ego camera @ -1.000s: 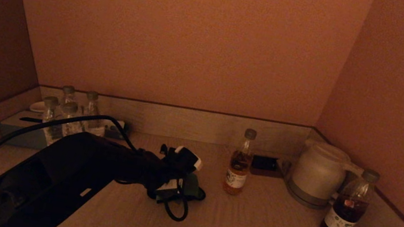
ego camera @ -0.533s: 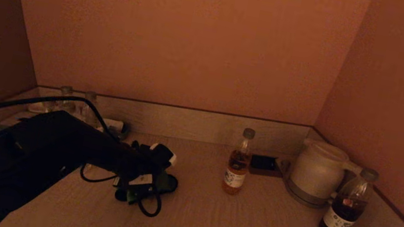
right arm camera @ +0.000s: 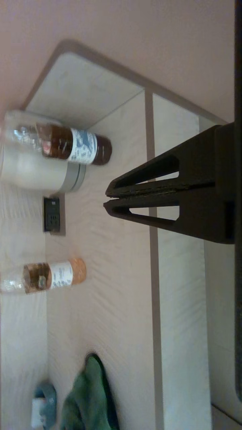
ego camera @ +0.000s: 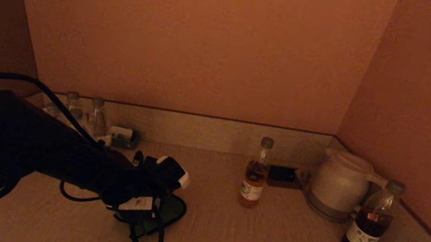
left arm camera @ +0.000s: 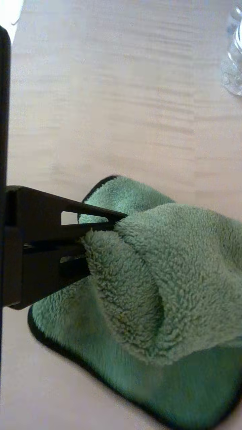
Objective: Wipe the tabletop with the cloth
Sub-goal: Sweep the stains on the table
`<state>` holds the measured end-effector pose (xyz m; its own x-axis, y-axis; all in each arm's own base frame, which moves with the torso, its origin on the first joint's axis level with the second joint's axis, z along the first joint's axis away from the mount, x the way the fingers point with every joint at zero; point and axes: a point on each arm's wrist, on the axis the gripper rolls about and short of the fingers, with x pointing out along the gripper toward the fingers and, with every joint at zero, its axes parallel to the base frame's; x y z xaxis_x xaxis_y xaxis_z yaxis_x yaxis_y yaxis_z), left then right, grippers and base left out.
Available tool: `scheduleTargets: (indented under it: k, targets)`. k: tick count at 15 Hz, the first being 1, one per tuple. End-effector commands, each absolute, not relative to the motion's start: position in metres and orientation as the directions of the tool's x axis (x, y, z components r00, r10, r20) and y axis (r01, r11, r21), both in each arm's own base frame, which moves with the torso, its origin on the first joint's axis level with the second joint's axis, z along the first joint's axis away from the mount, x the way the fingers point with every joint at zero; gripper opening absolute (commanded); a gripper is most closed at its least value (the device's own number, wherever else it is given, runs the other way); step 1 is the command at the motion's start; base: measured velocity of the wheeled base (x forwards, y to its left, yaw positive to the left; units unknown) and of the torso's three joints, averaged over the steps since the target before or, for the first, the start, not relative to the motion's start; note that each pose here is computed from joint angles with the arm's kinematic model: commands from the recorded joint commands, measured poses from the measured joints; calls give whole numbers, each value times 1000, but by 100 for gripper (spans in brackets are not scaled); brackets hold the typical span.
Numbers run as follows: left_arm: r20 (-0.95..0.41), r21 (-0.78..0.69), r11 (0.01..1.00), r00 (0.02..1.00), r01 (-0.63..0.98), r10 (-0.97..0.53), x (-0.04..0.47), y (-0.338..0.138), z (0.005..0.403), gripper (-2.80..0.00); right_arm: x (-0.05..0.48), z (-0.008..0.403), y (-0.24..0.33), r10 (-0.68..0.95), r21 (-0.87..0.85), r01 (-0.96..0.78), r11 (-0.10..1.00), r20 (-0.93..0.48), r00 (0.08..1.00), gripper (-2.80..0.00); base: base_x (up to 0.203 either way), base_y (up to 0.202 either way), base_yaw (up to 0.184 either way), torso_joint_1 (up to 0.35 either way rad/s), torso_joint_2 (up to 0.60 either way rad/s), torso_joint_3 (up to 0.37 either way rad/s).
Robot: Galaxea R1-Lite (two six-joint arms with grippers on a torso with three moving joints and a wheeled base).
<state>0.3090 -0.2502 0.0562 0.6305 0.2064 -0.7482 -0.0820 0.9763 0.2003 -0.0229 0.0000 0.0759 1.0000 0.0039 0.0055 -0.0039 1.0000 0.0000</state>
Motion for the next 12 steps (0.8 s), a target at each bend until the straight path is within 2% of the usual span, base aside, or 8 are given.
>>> scheduleTargets:
  k: [1,6,12]
  targets:
    - [-725,160,984,667,-78,171,295,-247,85,-280,-23,76,0,5,0,-5,1000,5,1000,-280,0,0,0,0,0,0]
    - [-679,87,992,724,-88,123,279,-230,134,-280,-23,76,0,5,0,-5,1000,5,1000,-280,0,0,0,0,0,0]
    - [-635,44,981,752,-190,175,279,-187,169,-280,-23,76,0,5,0,-5,1000,5,1000,-280,0,0,0,0,0,0]
